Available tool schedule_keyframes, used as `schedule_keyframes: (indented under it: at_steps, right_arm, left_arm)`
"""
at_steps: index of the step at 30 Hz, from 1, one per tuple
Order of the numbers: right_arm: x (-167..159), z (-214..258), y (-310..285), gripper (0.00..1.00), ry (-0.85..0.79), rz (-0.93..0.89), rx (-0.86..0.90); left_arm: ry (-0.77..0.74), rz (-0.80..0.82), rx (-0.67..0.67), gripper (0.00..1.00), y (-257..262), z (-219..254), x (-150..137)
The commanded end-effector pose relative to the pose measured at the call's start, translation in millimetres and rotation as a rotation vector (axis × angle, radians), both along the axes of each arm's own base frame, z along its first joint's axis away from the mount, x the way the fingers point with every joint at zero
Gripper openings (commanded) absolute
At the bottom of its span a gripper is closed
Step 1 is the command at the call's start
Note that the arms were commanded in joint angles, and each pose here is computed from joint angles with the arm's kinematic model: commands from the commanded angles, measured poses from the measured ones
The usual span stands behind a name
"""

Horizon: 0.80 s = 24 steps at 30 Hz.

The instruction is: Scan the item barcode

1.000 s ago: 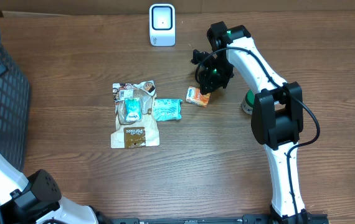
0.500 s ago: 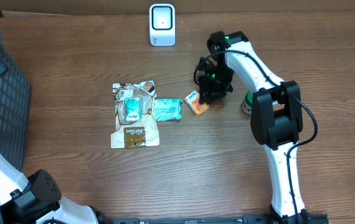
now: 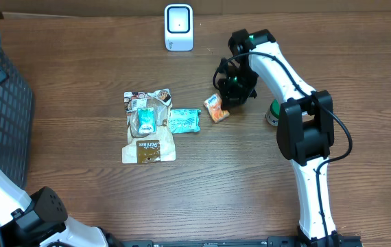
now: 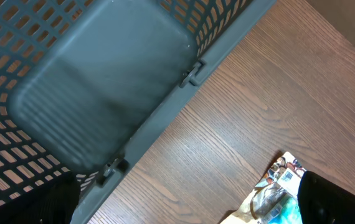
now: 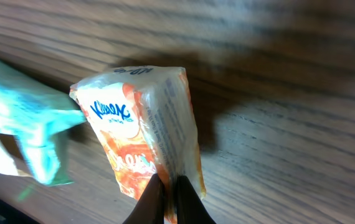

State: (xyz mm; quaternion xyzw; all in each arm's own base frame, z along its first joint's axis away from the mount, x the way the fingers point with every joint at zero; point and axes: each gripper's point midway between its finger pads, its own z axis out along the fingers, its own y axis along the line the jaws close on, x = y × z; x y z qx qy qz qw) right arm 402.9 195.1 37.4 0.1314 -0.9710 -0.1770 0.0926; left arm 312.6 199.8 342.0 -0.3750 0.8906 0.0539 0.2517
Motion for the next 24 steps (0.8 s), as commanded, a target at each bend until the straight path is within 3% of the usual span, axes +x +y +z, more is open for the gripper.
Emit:
schedule_keyframes:
  at_steps: [1, 10, 18, 24]
  right_arm:
    - [18, 61, 2, 0.04, -0.160, -0.007, 0.046]
    - [17, 96, 0, 0.04, -0.199, -0.111, 0.046]
    - [27, 39, -15, 0.04, -0.209, -0.228, -0.098]
    - [18, 6, -19, 0.27, -0.178, -0.250, -0.112]
  left_arm:
    - [-0.004, 0.008, -0.004, 1.00, -1, 0, -1]
    - [-0.004, 0.008, -0.004, 1.00, -1, 0, -1]
    - [-0.004, 0.008, -0.004, 0.99, -1, 0, -1]
    - [-0.004, 0.008, -0.004, 1.00, -1, 0, -1]
